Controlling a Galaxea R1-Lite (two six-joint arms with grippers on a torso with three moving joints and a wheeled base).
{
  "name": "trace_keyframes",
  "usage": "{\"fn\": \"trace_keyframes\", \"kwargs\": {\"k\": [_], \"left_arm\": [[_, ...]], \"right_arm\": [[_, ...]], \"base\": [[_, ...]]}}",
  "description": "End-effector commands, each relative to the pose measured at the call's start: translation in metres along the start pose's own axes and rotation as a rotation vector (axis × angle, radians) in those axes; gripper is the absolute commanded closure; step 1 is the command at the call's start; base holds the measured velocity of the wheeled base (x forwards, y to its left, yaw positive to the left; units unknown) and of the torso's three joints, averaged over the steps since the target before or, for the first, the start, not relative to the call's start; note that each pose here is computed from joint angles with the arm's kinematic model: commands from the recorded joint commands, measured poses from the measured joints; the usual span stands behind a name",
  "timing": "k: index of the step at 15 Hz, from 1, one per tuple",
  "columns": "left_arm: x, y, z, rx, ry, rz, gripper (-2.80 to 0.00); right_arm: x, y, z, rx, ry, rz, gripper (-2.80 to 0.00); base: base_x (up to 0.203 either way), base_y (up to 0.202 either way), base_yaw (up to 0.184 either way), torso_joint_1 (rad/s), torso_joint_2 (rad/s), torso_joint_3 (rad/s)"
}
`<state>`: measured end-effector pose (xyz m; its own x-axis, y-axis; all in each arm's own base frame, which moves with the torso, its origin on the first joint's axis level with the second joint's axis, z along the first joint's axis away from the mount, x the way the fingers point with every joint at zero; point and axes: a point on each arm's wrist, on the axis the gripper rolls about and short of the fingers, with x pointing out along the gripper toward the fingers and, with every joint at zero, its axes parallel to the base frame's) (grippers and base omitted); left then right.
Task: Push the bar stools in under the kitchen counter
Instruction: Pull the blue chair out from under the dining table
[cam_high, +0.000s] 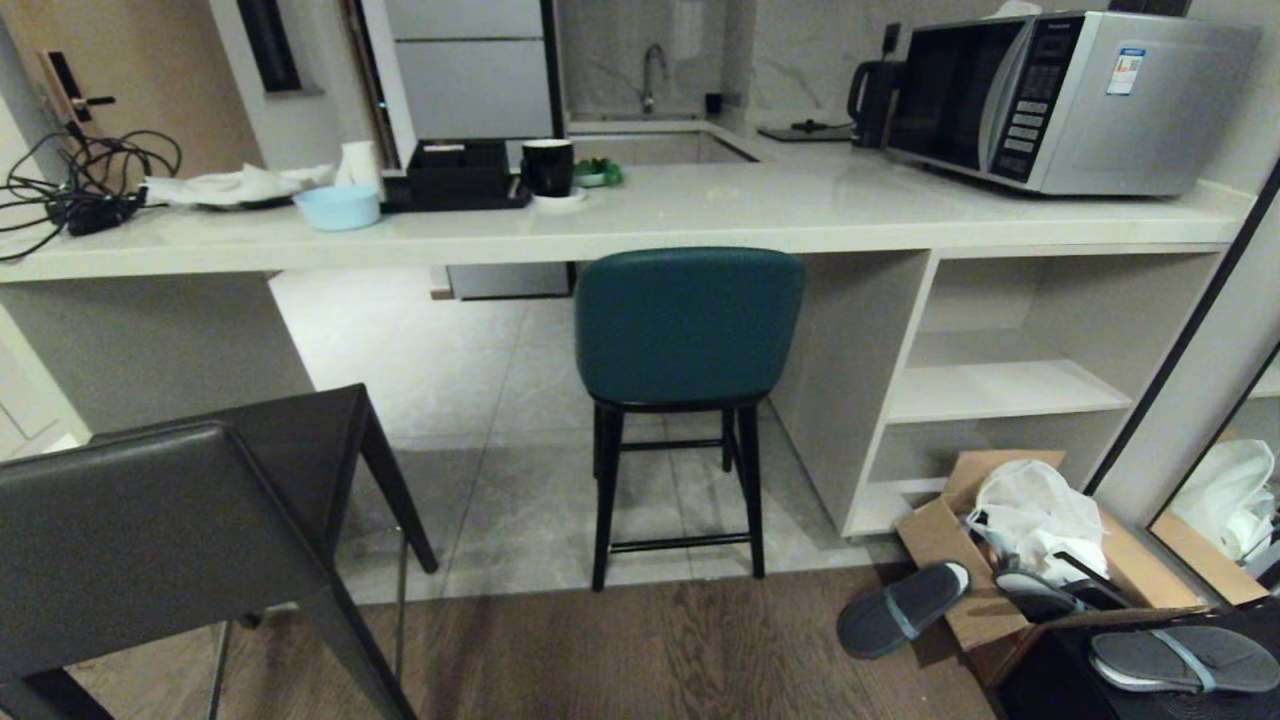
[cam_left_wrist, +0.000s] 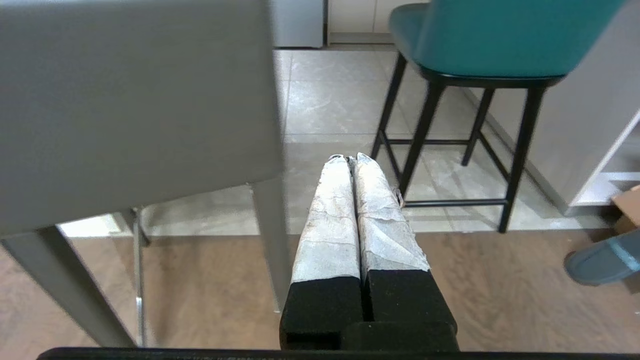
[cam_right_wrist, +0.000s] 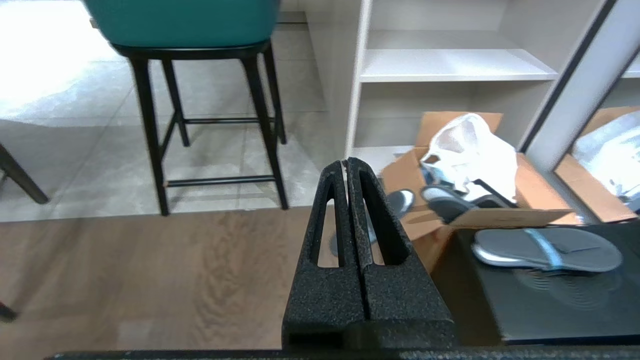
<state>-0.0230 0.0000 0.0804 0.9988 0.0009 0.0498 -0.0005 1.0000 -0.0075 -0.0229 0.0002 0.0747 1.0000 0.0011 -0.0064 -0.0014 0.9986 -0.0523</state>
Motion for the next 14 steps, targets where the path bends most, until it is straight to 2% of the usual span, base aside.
{"fn": "trace_keyframes", "kwargs": {"k": [1, 6, 11, 14], "left_arm": [[0.0012, 0.0001, -0.0051, -0.002, 0.018, 0.002, 0.00], [0.0012, 0.0001, -0.0051, -0.002, 0.018, 0.002, 0.00], [0.0012, 0.0001, -0.0051, 0.000, 0.018, 0.001, 0.00], [0.0012, 0.0001, -0.0051, -0.001, 0.018, 0.002, 0.00]], "right_arm": [[0.0002, 0.0001, -0.0004, -0.004, 0.003, 0.003, 0.00], [0.0002, 0.0001, -0.0006, -0.009, 0.004, 0.002, 0.00], [0.0002, 0.0002, -0.0008, -0.030, 0.005, 0.009, 0.00], [0.0002, 0.0003, -0.0007, -0.052, 0.005, 0.013, 0.00]], "base": [[0.000, -0.200, 0.001, 0.002, 0.00, 0.006], [0.000, -0.174, 0.001, 0.003, 0.00, 0.003], [0.000, -0.015, 0.000, 0.000, 0.00, 0.000], [0.155, 0.000, 0.000, 0.004, 0.00, 0.000]]}}
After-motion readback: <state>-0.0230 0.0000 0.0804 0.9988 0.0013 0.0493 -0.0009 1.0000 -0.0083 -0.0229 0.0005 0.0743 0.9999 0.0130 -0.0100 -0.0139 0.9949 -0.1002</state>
